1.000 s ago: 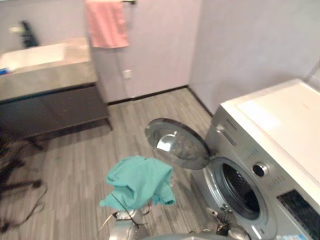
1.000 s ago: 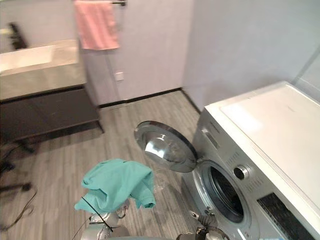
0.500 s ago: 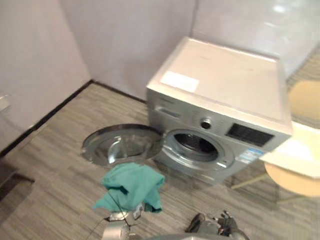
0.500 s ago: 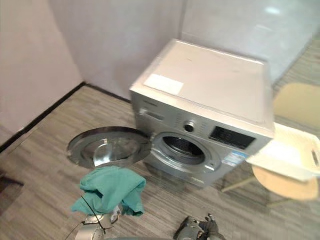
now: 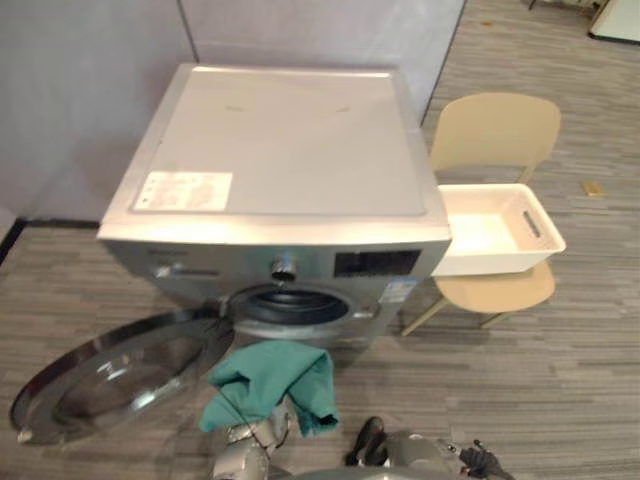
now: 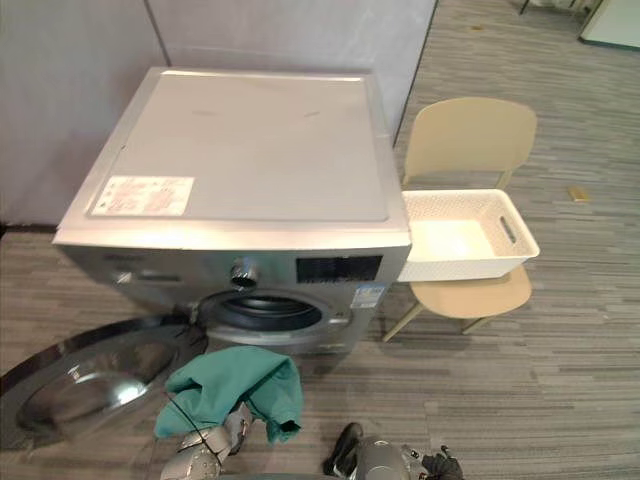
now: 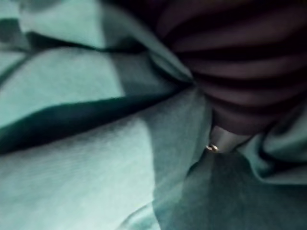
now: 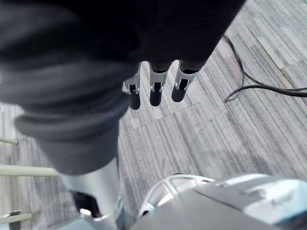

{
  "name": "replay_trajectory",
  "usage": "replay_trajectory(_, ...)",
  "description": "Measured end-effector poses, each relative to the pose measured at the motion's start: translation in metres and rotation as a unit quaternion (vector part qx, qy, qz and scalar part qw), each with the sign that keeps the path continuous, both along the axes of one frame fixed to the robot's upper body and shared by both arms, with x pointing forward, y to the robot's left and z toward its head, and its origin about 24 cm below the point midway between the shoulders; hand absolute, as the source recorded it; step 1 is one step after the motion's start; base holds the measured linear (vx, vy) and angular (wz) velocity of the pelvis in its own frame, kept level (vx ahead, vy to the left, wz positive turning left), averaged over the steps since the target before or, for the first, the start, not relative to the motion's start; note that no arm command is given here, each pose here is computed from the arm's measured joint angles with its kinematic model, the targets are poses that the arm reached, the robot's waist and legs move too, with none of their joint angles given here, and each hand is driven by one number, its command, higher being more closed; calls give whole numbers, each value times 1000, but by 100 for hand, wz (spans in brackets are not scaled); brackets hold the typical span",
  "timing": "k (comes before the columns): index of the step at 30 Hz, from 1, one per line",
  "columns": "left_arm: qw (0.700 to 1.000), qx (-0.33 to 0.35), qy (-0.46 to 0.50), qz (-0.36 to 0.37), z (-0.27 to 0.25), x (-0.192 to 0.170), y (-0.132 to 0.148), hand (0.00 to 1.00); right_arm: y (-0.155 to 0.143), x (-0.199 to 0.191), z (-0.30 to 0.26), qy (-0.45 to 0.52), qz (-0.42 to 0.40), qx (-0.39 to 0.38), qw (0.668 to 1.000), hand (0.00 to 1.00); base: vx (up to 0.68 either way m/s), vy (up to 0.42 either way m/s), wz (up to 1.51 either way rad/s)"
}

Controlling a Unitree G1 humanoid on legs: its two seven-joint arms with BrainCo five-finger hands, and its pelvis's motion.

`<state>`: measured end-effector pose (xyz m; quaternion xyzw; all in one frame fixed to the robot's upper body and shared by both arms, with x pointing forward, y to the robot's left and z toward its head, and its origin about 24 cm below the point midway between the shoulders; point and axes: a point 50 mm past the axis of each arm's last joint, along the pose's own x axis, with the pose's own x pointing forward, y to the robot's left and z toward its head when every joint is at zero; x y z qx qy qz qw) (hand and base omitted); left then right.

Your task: Pick up the laundry basket with both hands and put the clothes into the washing machine.

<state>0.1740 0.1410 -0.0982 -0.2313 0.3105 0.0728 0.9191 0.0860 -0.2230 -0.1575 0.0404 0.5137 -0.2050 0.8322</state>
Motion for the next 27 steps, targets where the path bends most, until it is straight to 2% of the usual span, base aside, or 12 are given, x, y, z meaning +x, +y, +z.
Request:
replay_trajectory(7, 999, 26, -19, 34, 9, 15, 17, 100, 23, 32, 5, -32, 91, 2, 995, 0, 238, 41, -51)
replay_trajectory(10, 997, 61, -29, 24, 14, 27, 35, 100, 53, 42, 6, -54, 102, 33, 993, 0, 211, 175, 0)
replay_trajectory(17, 995, 85, 24, 39, -4, 6, 48, 100, 58, 54, 13, -82, 125, 28, 988, 0, 126, 168, 5)
replay_trajectory(27, 996, 77, 37, 34, -11, 2, 39, 100, 56, 52, 11, -74, 126, 27, 989, 0, -47, 16, 15)
